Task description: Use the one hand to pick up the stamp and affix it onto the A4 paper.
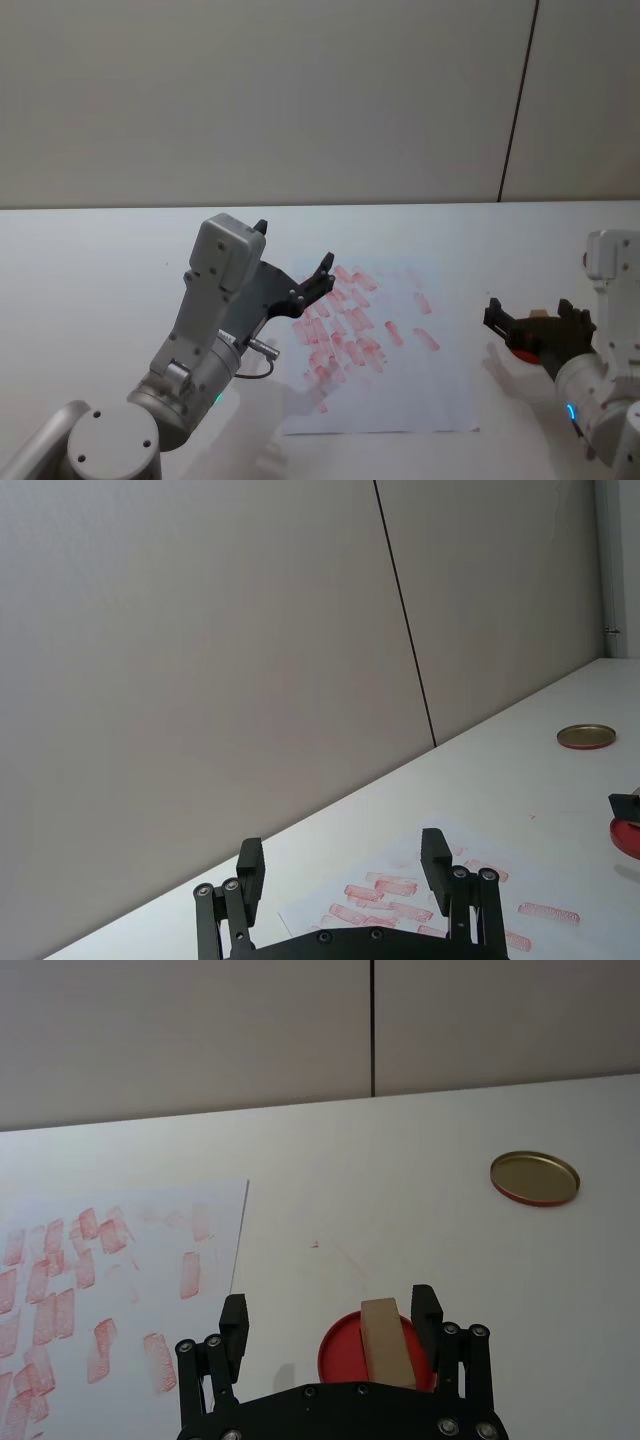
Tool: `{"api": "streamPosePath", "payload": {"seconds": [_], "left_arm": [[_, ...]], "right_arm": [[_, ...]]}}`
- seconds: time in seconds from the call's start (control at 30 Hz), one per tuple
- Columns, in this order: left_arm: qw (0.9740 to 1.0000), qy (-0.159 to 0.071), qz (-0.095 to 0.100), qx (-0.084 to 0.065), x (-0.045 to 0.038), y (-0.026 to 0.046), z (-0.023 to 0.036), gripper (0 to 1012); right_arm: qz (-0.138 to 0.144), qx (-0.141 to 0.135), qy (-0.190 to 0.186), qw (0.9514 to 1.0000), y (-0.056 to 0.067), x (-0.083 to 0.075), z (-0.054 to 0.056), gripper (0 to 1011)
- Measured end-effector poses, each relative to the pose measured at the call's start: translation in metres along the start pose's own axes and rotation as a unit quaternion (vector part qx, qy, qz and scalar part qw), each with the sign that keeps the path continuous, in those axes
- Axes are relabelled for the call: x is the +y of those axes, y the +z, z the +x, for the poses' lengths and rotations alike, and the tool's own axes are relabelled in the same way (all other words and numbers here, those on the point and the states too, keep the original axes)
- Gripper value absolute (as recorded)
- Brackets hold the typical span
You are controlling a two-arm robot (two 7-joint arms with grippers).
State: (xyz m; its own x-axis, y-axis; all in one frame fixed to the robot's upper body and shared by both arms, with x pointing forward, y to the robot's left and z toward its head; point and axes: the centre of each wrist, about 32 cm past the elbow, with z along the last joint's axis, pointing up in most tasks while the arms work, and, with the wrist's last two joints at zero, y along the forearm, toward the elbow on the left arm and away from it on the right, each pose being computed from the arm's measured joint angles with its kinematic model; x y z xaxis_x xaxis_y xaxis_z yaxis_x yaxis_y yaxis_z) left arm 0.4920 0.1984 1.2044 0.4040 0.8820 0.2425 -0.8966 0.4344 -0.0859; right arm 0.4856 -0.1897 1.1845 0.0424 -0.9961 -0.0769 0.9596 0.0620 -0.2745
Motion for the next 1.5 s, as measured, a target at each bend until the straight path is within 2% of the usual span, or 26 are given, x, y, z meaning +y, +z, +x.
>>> {"api": "streamPosePath", "payload": {"seconds": [0.27, 0.4, 0.53, 0.63, 0.77, 0.83, 0.87, 0.97, 1.0, 1.1, 1.17, 1.5], "left_arm": [[1.0000, 0.000, 0.000, 0.000, 0.0000, 0.0000, 0.0000, 993], [1.0000, 0.000, 0.000, 0.000, 0.0000, 0.0000, 0.0000, 993], [1.0000, 0.000, 0.000, 0.000, 0.0000, 0.0000, 0.0000, 993], [1.0000, 0.000, 0.000, 0.000, 0.0000, 0.0000, 0.0000, 993], [1.0000, 0.000, 0.000, 0.000, 0.0000, 0.0000, 0.0000, 993], [1.0000, 0.000, 0.000, 0.000, 0.0000, 0.0000, 0.0000, 993], [1.0000, 0.000, 0.000, 0.000, 0.0000, 0.0000, 0.0000, 993], [1.0000, 0.000, 0.000, 0.000, 0.0000, 0.0000, 0.0000, 993], [1.0000, 0.000, 0.000, 0.000, 0.0000, 0.0000, 0.0000, 993], [1.0000, 0.000, 0.000, 0.000, 0.0000, 0.0000, 0.0000, 993], [1.0000, 0.000, 0.000, 0.000, 0.0000, 0.0000, 0.0000, 993], [1.0000, 0.000, 0.000, 0.000, 0.0000, 0.0000, 0.0000, 993]], "right_arm": [[-0.019, 0.008, -0.009, 0.9997, 0.001, 0.006, 0.003, 994], [-0.029, 0.010, -0.012, 0.9995, 0.001, 0.009, 0.004, 915], [-0.040, 0.011, -0.016, 0.9990, 0.001, 0.011, 0.007, 781], [-0.045, 0.011, -0.019, 0.9987, 0.001, 0.012, 0.008, 729], [-0.054, 0.011, -0.023, 0.9982, 0.000, 0.015, 0.010, 570], [-0.056, 0.011, -0.025, 0.9981, 0.001, 0.016, 0.010, 534], [-0.058, 0.010, -0.026, 0.9979, 0.000, 0.017, 0.011, 476], [-0.061, 0.009, -0.027, 0.9978, 0.001, 0.018, 0.011, 418], [-0.061, 0.008, -0.027, 0.9977, 0.001, 0.019, 0.011, 349], [-0.063, 0.007, -0.027, 0.9976, 0.002, 0.020, 0.011, 248], [-0.065, 0.006, -0.028, 0.9975, 0.002, 0.021, 0.011, 222], [-0.082, 0.006, -0.031, 0.9961, 0.003, 0.025, 0.010, 219]]}}
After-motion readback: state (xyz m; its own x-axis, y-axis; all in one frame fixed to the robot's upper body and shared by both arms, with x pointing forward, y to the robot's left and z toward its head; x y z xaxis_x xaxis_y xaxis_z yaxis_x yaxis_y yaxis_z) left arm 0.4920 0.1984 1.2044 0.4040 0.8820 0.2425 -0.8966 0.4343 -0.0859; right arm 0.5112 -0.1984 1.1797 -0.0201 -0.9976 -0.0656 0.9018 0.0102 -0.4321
